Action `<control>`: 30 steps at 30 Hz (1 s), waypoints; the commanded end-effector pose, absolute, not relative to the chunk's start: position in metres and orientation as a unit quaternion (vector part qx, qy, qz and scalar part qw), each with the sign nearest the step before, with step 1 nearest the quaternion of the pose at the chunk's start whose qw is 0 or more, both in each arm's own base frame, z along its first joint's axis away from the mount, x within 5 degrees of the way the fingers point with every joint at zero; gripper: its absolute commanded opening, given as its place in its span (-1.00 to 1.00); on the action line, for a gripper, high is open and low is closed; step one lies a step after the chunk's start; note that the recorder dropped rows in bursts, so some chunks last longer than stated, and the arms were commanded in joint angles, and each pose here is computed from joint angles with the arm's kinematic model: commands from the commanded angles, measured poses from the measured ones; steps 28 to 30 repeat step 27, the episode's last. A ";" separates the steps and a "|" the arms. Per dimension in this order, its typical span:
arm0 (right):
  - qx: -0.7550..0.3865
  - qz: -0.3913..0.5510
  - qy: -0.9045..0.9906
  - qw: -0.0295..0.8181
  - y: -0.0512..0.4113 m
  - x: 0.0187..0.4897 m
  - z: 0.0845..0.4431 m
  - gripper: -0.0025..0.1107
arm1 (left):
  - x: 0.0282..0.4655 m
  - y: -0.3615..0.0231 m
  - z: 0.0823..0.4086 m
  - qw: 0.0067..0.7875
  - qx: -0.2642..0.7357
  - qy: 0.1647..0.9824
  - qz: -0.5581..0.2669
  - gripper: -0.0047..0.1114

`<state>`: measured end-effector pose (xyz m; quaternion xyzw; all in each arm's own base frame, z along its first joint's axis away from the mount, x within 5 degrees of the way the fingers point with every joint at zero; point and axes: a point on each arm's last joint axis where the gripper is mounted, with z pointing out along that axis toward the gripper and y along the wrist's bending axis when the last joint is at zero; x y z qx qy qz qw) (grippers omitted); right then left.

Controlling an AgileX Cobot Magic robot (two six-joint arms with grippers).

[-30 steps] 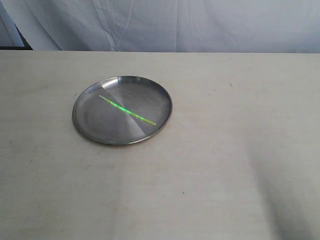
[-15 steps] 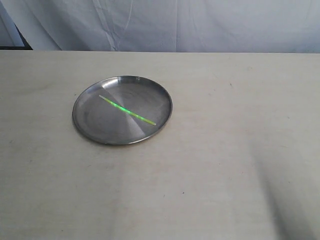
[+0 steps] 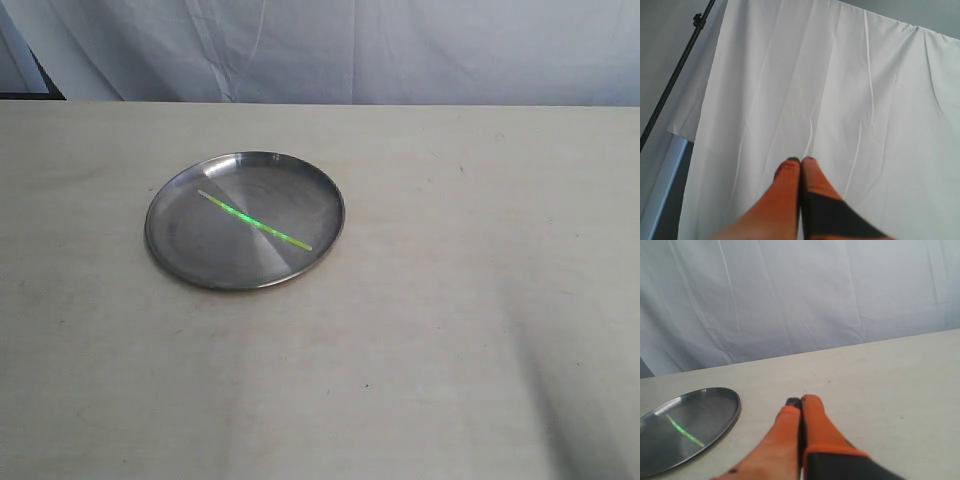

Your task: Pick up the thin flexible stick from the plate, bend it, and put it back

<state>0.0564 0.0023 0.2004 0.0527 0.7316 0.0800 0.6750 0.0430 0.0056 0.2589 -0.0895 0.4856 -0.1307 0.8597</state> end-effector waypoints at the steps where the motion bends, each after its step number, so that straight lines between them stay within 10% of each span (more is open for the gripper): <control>1: 0.054 0.078 0.730 0.677 0.002 0.056 0.200 -0.97 | 0.043 0.006 0.258 0.860 -0.088 0.487 -0.127 -0.92; 30: 0.058 0.083 0.728 0.678 0.002 0.056 0.200 -0.97 | 0.043 0.006 0.258 0.860 -0.088 0.487 -0.127 -0.92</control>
